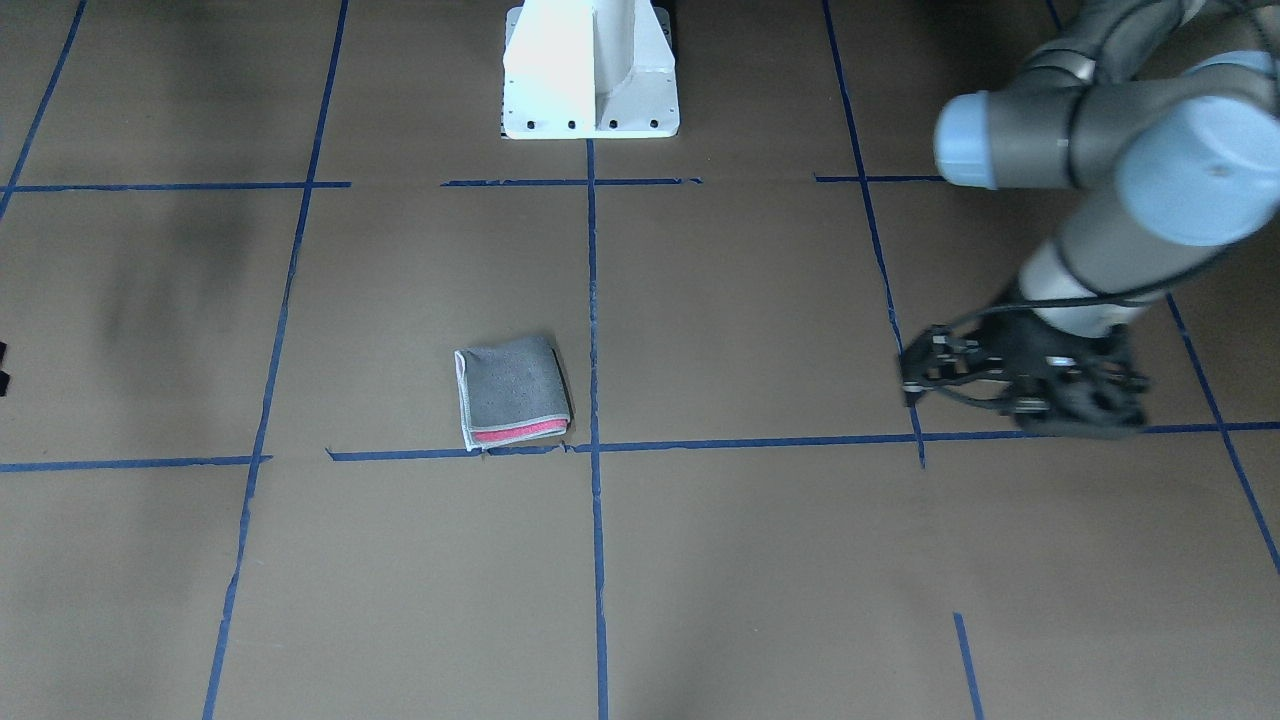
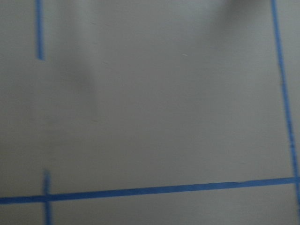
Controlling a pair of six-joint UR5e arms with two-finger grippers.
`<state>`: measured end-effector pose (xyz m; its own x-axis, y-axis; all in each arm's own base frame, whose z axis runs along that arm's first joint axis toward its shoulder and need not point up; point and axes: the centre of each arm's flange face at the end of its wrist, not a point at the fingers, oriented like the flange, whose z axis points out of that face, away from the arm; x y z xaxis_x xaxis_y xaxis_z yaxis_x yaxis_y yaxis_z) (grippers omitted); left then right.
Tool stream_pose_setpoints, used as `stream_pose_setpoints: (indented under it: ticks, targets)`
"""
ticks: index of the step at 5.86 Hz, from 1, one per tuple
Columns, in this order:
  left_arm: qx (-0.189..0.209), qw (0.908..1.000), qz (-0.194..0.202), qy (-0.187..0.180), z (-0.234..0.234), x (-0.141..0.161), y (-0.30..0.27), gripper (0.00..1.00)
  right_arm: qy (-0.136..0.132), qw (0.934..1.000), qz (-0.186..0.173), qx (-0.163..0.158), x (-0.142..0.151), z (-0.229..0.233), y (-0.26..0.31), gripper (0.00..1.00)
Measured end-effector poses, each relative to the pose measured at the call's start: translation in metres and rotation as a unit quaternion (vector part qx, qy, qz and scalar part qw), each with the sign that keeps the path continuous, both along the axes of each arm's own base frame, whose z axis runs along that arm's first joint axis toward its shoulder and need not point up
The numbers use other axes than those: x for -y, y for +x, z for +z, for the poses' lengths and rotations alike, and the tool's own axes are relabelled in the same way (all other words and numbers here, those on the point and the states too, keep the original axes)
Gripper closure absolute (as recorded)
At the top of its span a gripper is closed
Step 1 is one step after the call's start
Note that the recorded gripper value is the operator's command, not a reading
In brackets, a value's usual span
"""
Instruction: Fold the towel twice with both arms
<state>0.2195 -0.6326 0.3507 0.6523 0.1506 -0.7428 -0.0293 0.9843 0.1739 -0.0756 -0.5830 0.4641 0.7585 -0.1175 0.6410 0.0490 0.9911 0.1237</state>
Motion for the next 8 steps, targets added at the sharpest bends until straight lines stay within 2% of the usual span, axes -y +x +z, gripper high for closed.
stream_pose_setpoints:
  ticks: [2, 3, 4, 6, 7, 8]
  targets:
    - [0.034, 0.9974, 0.056, 0.031, 0.131, -0.024, -0.112, 0.00, 0.003, 0.9997, -0.024, -0.008, -0.029, 0.035, 0.063, 0.00]
    - [0.041, 0.9966, 0.067, 0.025, 0.191, -0.049, -0.163, 0.00, -0.004, 0.9996, -0.026, -0.010, -0.054, 0.056, 0.082, 0.00]
    - [0.028, 0.9981, 0.053, -0.007, 0.241, -0.080, -0.208, 0.00, -0.016, 0.9995, -0.023, -0.011, -0.075, 0.074, 0.093, 0.00]
    - [-0.011, 0.9966, 0.000, -0.082, 0.307, -0.136, -0.270, 0.00, -0.046, 0.9988, -0.010, -0.010, -0.106, 0.105, 0.110, 0.00]
    - [-0.016, 0.9943, -0.025, -0.102, 0.312, -0.156, -0.281, 0.00, -0.059, 0.9982, -0.003, -0.008, -0.127, 0.117, 0.118, 0.00]
    - [-0.013, 0.9924, -0.052, -0.110, 0.293, -0.164, -0.284, 0.00, -0.063, 0.9980, 0.000, -0.008, -0.144, 0.119, 0.121, 0.00]
